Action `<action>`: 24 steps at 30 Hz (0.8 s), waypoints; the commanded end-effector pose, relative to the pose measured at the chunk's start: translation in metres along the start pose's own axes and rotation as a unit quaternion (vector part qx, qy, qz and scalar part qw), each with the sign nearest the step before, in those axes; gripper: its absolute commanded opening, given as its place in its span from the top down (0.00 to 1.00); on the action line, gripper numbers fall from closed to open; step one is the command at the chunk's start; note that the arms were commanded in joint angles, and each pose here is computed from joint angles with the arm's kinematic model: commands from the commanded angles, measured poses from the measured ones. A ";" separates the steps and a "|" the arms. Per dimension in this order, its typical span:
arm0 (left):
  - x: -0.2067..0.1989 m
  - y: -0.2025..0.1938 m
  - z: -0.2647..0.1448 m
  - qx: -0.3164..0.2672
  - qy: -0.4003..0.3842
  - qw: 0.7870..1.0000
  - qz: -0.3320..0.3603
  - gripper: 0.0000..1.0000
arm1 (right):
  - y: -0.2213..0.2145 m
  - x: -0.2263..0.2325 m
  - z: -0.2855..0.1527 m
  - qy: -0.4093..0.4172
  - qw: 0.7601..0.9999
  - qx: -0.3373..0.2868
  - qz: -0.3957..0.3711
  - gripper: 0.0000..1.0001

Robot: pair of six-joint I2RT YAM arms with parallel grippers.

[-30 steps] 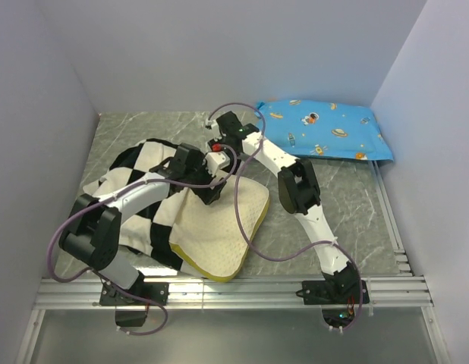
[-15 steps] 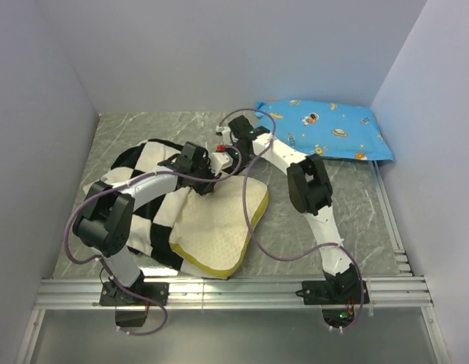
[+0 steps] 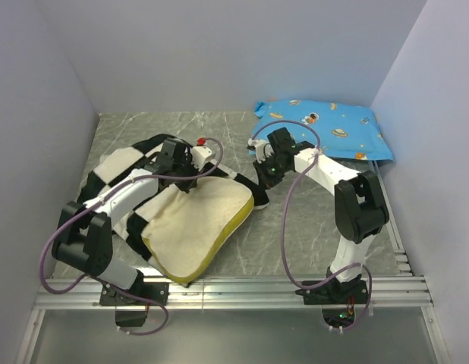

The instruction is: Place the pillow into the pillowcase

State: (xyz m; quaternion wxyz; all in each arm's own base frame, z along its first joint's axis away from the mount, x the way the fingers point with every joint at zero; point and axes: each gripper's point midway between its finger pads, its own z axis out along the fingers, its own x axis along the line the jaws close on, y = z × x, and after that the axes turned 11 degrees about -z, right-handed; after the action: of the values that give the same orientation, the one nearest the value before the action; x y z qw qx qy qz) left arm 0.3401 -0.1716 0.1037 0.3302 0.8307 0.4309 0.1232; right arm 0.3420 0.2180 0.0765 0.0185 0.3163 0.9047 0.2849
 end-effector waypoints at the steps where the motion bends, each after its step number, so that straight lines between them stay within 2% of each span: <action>1: 0.068 0.019 -0.034 -0.036 0.156 0.987 0.011 1.00 | -0.064 -0.002 -0.021 0.000 0.996 0.082 0.022 1.00; 4: 0.080 0.029 -0.045 -0.065 0.197 0.978 0.012 1.00 | -0.082 0.003 -0.025 0.012 0.995 0.090 0.040 1.00; 7: 0.083 0.019 -0.030 -0.056 0.206 0.977 0.000 1.00 | -0.087 0.024 -0.028 0.048 0.994 0.081 0.052 1.00; 12: 0.077 0.017 0.012 -0.038 0.192 0.979 -0.059 1.00 | -0.056 0.040 -0.034 0.077 0.995 0.046 0.047 1.00; 16: 0.080 0.040 0.037 -0.047 0.166 0.976 -0.130 1.00 | -0.025 0.012 -0.037 0.031 0.999 0.025 0.036 1.00; 17: 0.070 0.042 0.041 -0.044 0.138 0.977 -0.155 1.00 | -0.009 0.003 -0.041 0.018 0.999 0.012 0.032 0.95; 20: 0.050 0.054 0.041 -0.052 0.091 0.972 -0.208 0.99 | 0.001 -0.009 -0.042 0.012 0.998 0.006 0.060 0.59; 21: 0.034 0.060 0.038 -0.056 0.048 0.973 -0.218 0.96 | 0.005 -0.009 -0.046 0.008 0.997 -0.002 0.071 0.42; 22: 0.022 0.069 0.028 -0.070 0.023 0.972 -0.221 0.90 | 0.005 -0.012 -0.050 -0.001 0.997 -0.006 0.076 0.34; 23: 0.012 0.075 0.021 -0.078 0.008 0.970 -0.231 0.72 | 0.001 -0.016 -0.053 -0.007 0.996 -0.009 0.087 0.28; 24: 0.004 0.082 0.013 -0.089 -0.005 0.969 -0.228 0.63 | 0.005 -0.017 -0.062 -0.015 0.995 -0.025 0.092 0.27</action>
State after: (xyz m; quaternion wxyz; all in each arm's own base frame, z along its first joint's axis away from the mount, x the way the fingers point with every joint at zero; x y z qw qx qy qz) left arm 0.4040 -0.1799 0.0914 0.3408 0.7221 0.5901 0.1195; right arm 0.3471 0.1969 0.1152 0.0033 0.3597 0.8808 0.3079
